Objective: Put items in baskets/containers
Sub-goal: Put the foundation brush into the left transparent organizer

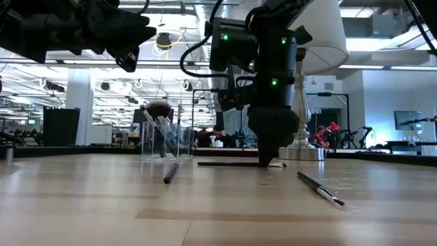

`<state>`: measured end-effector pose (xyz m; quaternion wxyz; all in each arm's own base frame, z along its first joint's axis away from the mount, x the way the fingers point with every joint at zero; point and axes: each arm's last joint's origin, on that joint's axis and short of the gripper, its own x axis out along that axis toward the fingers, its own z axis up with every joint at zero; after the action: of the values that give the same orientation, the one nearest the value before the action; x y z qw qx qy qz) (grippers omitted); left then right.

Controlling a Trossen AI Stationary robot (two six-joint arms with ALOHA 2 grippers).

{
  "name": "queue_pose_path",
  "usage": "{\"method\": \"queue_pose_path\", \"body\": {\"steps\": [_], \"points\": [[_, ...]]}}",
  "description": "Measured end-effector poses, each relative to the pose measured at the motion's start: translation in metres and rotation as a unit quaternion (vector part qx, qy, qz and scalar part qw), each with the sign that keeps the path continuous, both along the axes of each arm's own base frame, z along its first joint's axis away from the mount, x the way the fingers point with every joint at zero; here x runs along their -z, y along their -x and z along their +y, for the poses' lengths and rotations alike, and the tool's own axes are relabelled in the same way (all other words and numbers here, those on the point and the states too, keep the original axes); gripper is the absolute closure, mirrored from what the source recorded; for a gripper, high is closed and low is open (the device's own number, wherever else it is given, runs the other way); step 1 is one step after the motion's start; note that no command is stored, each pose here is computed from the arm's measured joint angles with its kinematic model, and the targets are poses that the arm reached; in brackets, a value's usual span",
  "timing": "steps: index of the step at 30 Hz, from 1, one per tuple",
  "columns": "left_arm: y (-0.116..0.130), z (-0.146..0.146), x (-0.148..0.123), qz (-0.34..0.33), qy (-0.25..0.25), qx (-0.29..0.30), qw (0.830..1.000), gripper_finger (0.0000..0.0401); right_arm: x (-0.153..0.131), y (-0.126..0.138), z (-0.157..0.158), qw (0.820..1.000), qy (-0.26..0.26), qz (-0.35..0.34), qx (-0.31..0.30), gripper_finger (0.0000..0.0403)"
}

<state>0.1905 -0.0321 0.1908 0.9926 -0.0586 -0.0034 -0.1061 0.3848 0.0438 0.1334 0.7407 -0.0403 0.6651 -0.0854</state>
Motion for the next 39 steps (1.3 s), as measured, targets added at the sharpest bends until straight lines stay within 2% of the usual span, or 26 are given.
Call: {"method": "queue_pose_path", "body": {"steps": [5, 12, 18, 21, 25, 28, 33, 37, 39], "points": [[0.0, -0.001, 0.0, 0.002, 0.0, 0.002, 1.0, 0.0306, -0.004, 0.001, 0.008, 1.0, -0.015, -0.006, -0.011, 0.0321], [0.0, -0.001, 0.001, 0.003, 0.0, 0.001, 1.0, 0.0306, -0.007, 0.003, 0.018, 1.0, -0.004, -0.009, -0.027, 0.0321], [0.0, -0.001, 0.001, 0.004, 0.0, 0.001, 1.0, 0.0306, -0.001, 0.002, 0.016, 0.999, -0.037, -0.006, 0.002, 0.0321], [0.0, -0.001, 0.001, 0.008, 0.02, 0.004, 1.0, 0.0306, 0.009, 0.008, 0.012, 0.999, -0.039, -0.007, 0.013, 0.0321], [-0.001, -0.008, 0.007, 0.033, 0.033, 0.053, 0.998, 0.0306, 0.01, 0.008, 0.01, 0.999, -0.041, -0.011, 0.012, 0.0321], [-0.003, -0.015, 0.015, 0.055, 0.029, 0.068, 0.996, 0.0306, 0.003, 0.002, 0.012, 0.999, -0.04, -0.016, 0.002, 0.0321], [-0.009, -0.019, 0.03, 0.095, 0.021, 0.054, 0.994, 0.0306, -0.021, -0.013, 0.025, 0.998, -0.026, -0.028, -0.045, 0.0321], [-0.012, -0.018, 0.038, 0.109, 0.017, 0.034, 0.993, 0.0306, -0.051, -0.011, 0.032, 0.998, 0.031, -0.018, -0.054, 0.0321], [-0.012, -0.018, 0.039, 0.112, 0.016, 0.031, 0.993, 0.0306, -0.07, -0.004, 0.034, 0.995, 0.079, -0.019, -0.057, 0.0321]]}}
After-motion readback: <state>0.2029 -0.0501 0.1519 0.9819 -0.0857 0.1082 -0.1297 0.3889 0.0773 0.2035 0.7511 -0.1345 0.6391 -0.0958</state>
